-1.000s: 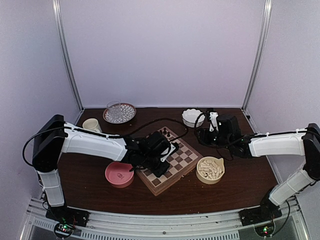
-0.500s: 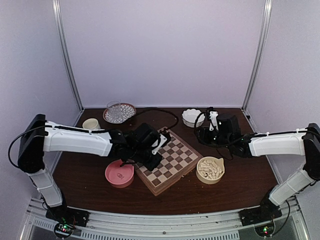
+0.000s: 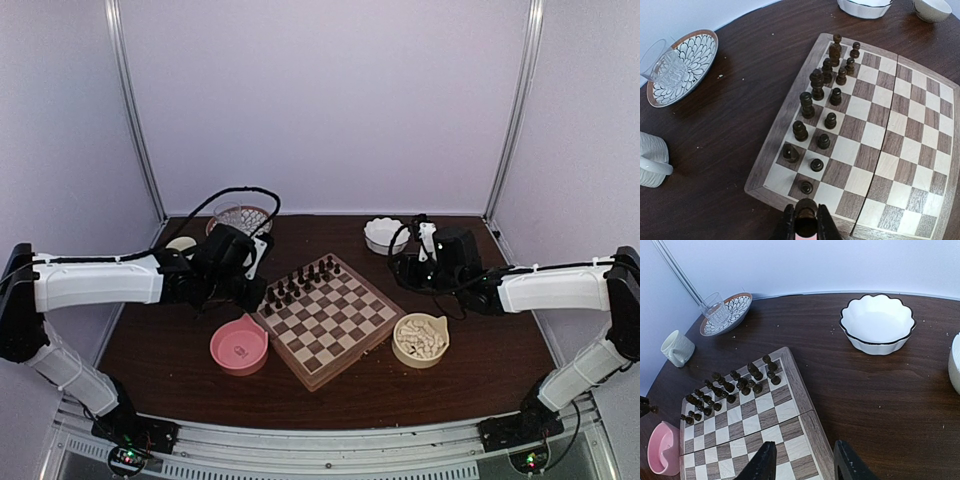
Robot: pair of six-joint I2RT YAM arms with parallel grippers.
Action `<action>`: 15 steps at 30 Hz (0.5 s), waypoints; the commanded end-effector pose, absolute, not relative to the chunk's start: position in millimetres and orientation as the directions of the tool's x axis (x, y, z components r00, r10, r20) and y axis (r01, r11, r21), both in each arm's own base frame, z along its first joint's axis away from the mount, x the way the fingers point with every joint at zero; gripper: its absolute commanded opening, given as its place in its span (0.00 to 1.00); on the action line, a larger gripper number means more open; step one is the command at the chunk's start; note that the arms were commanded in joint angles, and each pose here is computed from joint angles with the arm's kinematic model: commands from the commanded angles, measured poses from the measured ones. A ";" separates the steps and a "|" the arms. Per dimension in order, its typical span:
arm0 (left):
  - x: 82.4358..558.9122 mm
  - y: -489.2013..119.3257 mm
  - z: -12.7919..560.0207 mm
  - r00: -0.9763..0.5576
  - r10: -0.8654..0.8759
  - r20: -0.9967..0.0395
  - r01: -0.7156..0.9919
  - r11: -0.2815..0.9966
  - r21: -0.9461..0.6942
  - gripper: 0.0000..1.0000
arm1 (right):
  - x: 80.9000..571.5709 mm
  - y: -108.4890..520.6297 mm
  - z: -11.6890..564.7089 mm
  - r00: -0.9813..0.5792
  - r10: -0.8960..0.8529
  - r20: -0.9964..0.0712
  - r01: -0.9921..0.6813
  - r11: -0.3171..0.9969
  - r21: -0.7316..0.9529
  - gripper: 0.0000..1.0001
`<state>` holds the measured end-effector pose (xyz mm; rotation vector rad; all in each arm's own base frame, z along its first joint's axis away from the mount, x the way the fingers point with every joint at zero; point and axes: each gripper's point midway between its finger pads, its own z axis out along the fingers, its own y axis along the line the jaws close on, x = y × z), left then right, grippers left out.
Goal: Set up the chess pieces on the board
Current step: Place the rook at a8.
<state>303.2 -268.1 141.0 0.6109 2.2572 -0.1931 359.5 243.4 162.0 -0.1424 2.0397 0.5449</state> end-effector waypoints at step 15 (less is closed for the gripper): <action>344.6 -244.6 114.6 -0.639 0.262 -0.723 0.380 0.925 -0.001 0.02 | 362.7 240.3 175.4 -0.485 0.130 -0.865 -0.321 0.893 0.314 0.42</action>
